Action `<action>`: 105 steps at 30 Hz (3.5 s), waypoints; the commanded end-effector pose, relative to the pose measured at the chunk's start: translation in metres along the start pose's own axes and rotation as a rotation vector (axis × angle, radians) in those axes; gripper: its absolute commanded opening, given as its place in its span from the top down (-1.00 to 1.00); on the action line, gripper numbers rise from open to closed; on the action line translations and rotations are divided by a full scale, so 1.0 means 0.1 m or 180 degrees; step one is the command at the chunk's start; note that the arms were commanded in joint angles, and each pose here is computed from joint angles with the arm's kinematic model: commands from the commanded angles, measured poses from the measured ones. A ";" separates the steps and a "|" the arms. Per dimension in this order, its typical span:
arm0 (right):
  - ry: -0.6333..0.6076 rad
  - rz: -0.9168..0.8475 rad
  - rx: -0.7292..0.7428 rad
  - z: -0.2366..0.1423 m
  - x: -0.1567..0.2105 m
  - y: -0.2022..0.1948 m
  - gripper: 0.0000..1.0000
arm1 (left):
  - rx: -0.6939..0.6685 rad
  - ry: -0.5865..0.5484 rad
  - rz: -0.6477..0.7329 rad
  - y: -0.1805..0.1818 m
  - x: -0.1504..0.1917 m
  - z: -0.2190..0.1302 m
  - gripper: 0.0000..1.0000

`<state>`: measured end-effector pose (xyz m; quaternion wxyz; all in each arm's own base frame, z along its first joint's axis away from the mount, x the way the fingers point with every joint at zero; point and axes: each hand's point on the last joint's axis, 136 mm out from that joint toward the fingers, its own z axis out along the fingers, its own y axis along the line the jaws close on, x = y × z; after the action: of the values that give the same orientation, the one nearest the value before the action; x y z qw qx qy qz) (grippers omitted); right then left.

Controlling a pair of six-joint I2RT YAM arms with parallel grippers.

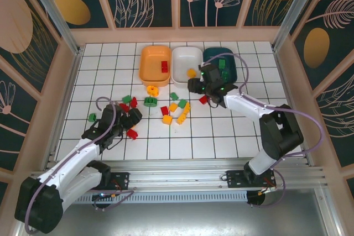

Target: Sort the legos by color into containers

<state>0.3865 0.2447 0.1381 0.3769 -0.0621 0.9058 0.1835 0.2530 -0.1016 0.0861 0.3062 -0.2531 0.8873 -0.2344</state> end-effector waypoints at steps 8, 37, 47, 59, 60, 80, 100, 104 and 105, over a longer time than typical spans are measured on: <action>0.0602 0.0236 0.0166 0.20 0.98 0.20 -0.25 | 0.0339 -0.0109 -0.0099 -0.29 -0.15 0.04 -0.83; 0.0326 0.0225 0.0341 0.16 0.69 0.06 0.60 | 0.0489 0.0055 0.0202 -0.62 -0.23 0.24 -0.76; -0.0358 0.0113 0.0542 0.22 -0.51 -0.22 0.60 | 0.0352 0.0033 0.0183 -0.52 -0.23 0.23 -0.76; -0.0100 -0.0187 0.0705 1.17 -0.91 -0.31 0.57 | -0.0198 0.0221 0.0176 -0.01 0.02 0.11 -0.83; -0.0089 -0.0174 0.0680 1.21 -0.91 -0.30 0.56 | -0.0196 0.0246 0.0170 0.01 0.05 0.10 -0.82; -0.0369 0.0008 0.0263 0.67 -0.98 0.03 -0.02 | -0.0349 0.0579 -0.0047 0.30 0.39 0.11 -0.55; -0.0455 0.0111 0.0204 0.25 -0.66 -0.07 -0.03 | -0.0550 0.0799 0.0300 0.36 0.58 0.15 -0.54; -0.0475 0.0136 0.0215 0.23 -0.64 -0.11 -0.04 | -0.0642 0.0856 0.0322 0.38 0.66 0.20 -0.56; -0.0480 0.0145 0.0213 0.22 -0.63 -0.12 -0.04 | -0.0684 0.0866 0.0328 0.41 0.67 0.22 -0.54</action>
<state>0.4477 0.2427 0.1436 0.4154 -0.0276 0.8968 0.1497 0.2071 -0.1158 0.0228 0.1680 -0.2064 0.9494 -0.1669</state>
